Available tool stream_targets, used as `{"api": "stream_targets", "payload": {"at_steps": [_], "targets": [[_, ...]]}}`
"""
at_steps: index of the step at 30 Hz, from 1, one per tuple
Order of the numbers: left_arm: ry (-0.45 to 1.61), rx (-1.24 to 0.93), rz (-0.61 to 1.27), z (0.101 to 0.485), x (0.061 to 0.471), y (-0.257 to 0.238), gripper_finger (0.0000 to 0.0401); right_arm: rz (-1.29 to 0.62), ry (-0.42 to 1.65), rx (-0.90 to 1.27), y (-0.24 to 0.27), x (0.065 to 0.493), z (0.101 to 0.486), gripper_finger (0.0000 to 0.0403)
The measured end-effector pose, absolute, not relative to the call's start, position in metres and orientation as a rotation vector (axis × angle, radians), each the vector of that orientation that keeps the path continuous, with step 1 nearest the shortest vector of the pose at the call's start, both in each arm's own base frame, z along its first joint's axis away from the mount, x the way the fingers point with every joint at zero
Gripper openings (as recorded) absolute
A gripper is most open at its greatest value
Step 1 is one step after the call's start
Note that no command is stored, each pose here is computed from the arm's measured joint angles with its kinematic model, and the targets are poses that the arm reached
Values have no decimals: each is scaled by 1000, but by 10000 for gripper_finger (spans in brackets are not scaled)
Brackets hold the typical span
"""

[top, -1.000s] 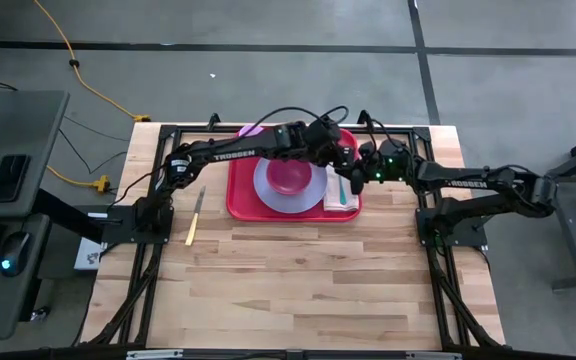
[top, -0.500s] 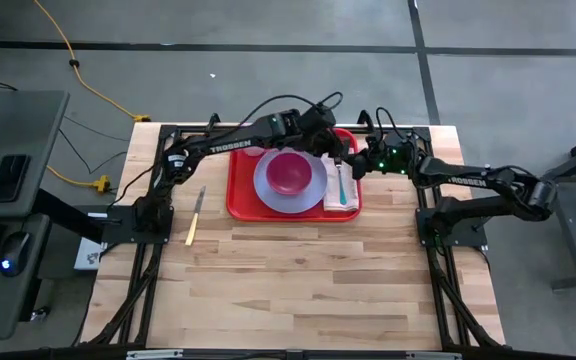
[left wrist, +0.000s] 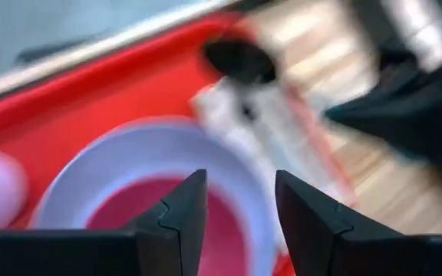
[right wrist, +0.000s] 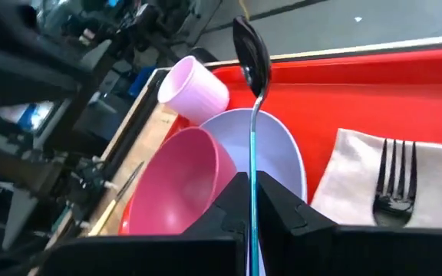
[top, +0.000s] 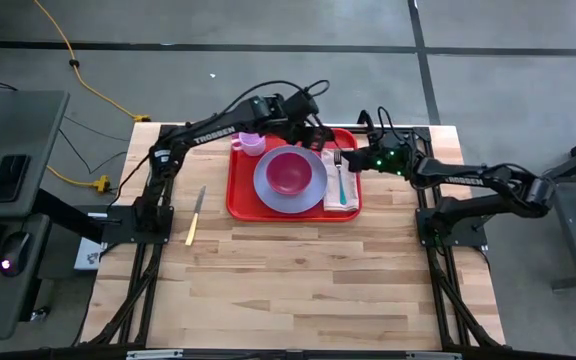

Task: Set up tray
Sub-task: Put the blue spoon to the left of the blue fork on the brown napkin on the orange serving tray

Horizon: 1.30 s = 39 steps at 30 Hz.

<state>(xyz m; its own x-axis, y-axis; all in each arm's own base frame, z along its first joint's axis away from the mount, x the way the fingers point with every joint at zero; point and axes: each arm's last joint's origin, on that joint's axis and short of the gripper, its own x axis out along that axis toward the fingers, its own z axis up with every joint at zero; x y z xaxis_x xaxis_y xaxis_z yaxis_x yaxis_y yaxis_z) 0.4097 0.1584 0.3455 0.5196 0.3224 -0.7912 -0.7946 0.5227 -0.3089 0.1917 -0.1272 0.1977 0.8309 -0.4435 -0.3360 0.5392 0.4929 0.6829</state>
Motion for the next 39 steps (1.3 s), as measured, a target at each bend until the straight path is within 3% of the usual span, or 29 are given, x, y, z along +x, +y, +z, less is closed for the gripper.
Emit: {"api": "stream_targets", "payload": {"at_steps": [15, 27, 39], "targets": [[1198, -497, 1112, 334, 357, 152, 182, -749, 120, 1088, -111, 213, 173, 0], [1211, -411, 1113, 338, 353, 152, 182, -924, 82, 1210, -82, 221, 160, 0], [1192, -289, 1201, 337, 352, 155, 182, -951, 120, 1208, -68, 222, 156, 0]]}}
